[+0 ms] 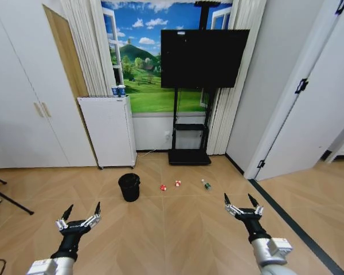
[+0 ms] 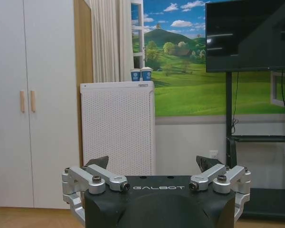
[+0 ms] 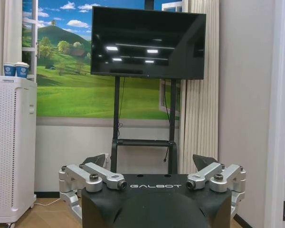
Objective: Pick up the trash bin and place the garbage on the floor into it.
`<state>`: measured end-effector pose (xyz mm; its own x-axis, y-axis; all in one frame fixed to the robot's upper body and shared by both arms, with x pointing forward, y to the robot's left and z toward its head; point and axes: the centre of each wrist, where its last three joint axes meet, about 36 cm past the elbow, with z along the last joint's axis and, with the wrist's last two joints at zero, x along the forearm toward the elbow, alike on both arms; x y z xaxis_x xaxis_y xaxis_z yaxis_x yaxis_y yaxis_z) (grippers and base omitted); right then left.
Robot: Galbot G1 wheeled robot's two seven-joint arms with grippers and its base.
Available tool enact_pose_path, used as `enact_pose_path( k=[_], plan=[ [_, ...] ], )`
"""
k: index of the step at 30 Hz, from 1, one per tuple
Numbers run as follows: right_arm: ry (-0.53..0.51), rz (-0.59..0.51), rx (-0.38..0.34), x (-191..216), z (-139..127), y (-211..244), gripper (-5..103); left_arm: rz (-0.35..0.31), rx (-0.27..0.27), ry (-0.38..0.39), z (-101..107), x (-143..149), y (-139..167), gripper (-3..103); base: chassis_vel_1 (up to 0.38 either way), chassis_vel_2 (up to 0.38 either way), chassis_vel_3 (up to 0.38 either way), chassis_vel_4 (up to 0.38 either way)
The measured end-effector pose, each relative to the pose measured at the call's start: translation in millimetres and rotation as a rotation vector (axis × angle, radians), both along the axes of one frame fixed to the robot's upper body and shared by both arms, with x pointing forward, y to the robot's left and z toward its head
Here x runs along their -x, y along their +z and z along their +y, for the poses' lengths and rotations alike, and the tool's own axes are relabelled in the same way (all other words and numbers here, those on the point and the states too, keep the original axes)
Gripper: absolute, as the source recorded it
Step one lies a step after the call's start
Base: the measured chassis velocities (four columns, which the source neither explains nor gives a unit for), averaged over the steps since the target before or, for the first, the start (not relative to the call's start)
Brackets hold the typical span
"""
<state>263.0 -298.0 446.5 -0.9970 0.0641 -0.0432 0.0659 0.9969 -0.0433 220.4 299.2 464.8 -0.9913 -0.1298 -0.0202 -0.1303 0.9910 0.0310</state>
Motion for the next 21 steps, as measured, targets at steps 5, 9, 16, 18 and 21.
enact_pose_path(
  k=[5,9,16,18,21],
  plan=[
    [0.000,-0.002,0.001,0.0,-0.2,-0.2,100,-0.001,0.002,0.000,-0.2,-0.2,-1.3,100,-0.319,0.312,0.315,-0.326],
    [0.000,-0.003,-0.001,-0.2,0.0,-0.4,100,0.001,0.003,-0.002,-0.2,-0.3,-2.1,100,-0.350,0.345,0.352,-0.356],
    [0.000,-0.002,-0.001,-0.2,-0.1,-1.1,100,0.003,0.004,-0.006,-0.9,-0.5,-2.6,100,-0.357,0.361,0.358,-0.368],
    [0.000,-0.001,0.000,-0.3,-0.2,-1.3,100,0.004,0.006,-0.006,-1.1,-0.3,-2.8,100,-0.335,0.344,0.353,-0.346],
    [0.000,-0.001,0.000,-0.2,-0.3,-1.4,100,0.004,0.006,-0.006,-1.1,-0.2,-2.9,100,-0.348,0.351,0.345,-0.360]
  ],
)
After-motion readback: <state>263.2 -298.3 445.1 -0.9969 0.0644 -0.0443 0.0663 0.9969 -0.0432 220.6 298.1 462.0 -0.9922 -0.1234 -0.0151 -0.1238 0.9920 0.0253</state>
